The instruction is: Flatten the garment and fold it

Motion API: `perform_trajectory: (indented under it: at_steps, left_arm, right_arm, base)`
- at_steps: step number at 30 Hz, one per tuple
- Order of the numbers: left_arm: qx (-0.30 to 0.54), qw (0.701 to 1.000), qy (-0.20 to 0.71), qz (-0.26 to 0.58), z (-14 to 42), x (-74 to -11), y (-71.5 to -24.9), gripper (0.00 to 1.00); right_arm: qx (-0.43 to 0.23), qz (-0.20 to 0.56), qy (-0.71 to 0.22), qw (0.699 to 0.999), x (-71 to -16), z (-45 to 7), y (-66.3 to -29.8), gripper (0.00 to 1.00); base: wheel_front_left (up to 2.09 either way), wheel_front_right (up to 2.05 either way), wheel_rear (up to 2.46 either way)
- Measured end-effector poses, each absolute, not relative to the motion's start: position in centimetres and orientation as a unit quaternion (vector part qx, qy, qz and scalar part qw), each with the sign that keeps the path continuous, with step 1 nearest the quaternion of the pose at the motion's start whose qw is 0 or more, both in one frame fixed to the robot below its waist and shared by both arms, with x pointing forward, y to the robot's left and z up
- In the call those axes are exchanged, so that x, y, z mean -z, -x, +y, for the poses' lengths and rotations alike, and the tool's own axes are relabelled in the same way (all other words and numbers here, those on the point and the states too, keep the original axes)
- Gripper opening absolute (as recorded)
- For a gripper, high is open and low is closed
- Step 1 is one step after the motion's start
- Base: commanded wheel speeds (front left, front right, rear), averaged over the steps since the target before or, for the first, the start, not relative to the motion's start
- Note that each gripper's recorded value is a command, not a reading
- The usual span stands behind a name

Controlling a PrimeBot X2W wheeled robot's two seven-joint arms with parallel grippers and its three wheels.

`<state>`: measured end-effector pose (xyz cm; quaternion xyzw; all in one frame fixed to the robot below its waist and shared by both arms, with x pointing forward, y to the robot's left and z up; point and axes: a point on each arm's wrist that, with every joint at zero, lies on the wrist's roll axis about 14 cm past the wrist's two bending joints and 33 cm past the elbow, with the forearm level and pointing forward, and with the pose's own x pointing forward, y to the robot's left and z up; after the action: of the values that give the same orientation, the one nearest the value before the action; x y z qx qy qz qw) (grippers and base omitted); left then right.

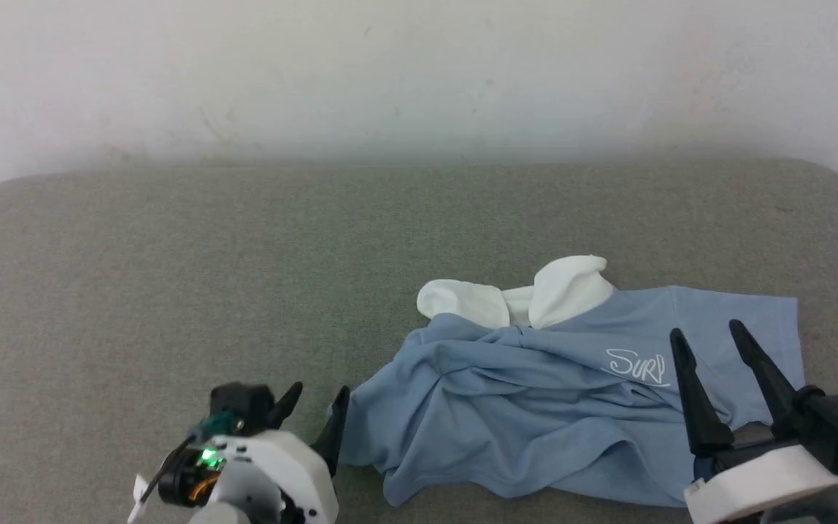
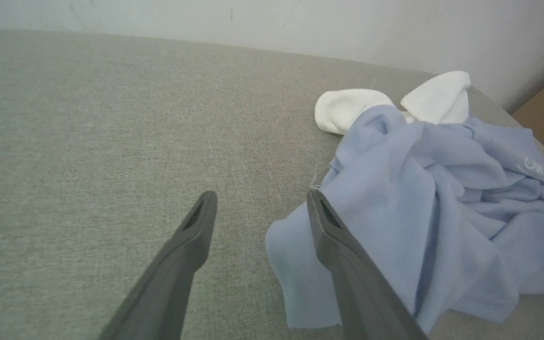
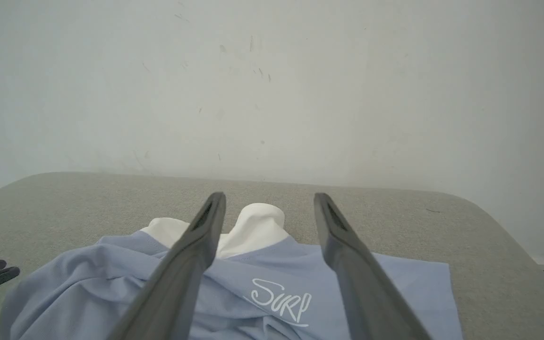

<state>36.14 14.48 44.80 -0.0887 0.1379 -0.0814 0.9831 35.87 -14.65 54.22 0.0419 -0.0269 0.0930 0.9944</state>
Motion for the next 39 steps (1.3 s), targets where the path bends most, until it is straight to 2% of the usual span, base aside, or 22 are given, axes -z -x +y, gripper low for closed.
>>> perform_trajectory:
  at_steps: [5,9,15,16,17,19,22,24,26,29,33,36,39]
  left_arm:
    - [0.131,0.958,0.069,0.245,12.5,-42.3,-37.1,1.00]
    - [0.161,0.927,0.041,0.337,11.6,-39.5,-36.5,1.00]
    - [0.228,0.881,-0.012,0.415,9.6,-38.3,-35.9,1.00]
    - [0.238,0.875,-0.022,0.422,9.4,-38.2,-35.8,0.93]
    - [0.248,0.869,-0.026,0.427,9.2,-38.2,-35.6,0.65]
    - [0.270,0.858,-0.037,0.435,8.5,-38.2,-35.0,0.01]
    - [0.294,0.846,-0.043,0.443,7.5,-38.1,-33.9,0.00]
    - [0.296,0.850,-0.043,0.434,7.4,-38.4,-34.0,0.00]
    - [0.275,0.867,-0.033,0.415,8.0,-38.8,-34.6,0.00]
    - [0.212,0.911,-0.023,0.353,10.3,-41.0,-37.4,0.00]
    - [0.143,0.966,-0.009,0.215,13.4,-47.6,-41.9,0.00]
    - [0.151,0.981,-0.003,0.124,12.6,-52.8,-43.3,0.00]
    - [0.195,0.978,-0.009,0.080,9.6,-55.3,-42.4,0.00]
  right_arm:
    - [-0.071,-0.023,-0.032,0.997,-54.5,-16.0,-35.0,1.00]
    - [-0.054,-0.018,-0.033,0.998,-54.4,-17.0,-34.7,1.00]
    - [-0.030,-0.008,-0.042,0.999,-53.8,-18.4,-34.3,1.00]
    - [-0.027,-0.007,-0.044,0.999,-53.7,-18.6,-34.2,1.00]
    - [-0.024,-0.006,-0.045,0.999,-53.6,-18.7,-34.2,1.00]
    - [-0.020,-0.005,-0.052,0.998,-53.5,-19.0,-34.1,1.00]
    - [-0.017,-0.009,-0.056,0.998,-53.6,-19.2,-34.0,1.00]
    - [-0.015,-0.011,-0.056,0.998,-53.8,-19.3,-34.0,1.00]
    - [-0.014,-0.014,-0.055,0.998,-53.9,-19.5,-33.9,1.00]
    - [-0.012,-0.018,-0.055,0.998,-54.1,-19.7,-34.0,1.00]
    - [-0.013,-0.024,-0.056,0.998,-54.5,-19.7,-33.9,1.00]
    - [-0.010,-0.028,-0.051,0.998,-54.8,-19.9,-33.9,1.00]
    - [-0.005,-0.031,-0.044,0.999,-55.1,-20.3,-33.9,1.00]
  base:
    - [0.00,0.00,0.00]
    - [0.00,0.00,0.00]
    - [0.00,0.00,0.00]
    - [0.00,0.00,0.00]
    - [0.00,0.00,0.00]
    - [0.00,0.00,0.00]
    - [0.00,0.00,0.00]
    - [0.00,0.00,0.00]
    - [0.00,0.00,0.00]
    - [0.00,0.00,0.00]
    - [0.00,0.00,0.00]
    - [0.00,0.00,0.00]
    - [0.00,0.00,0.00]
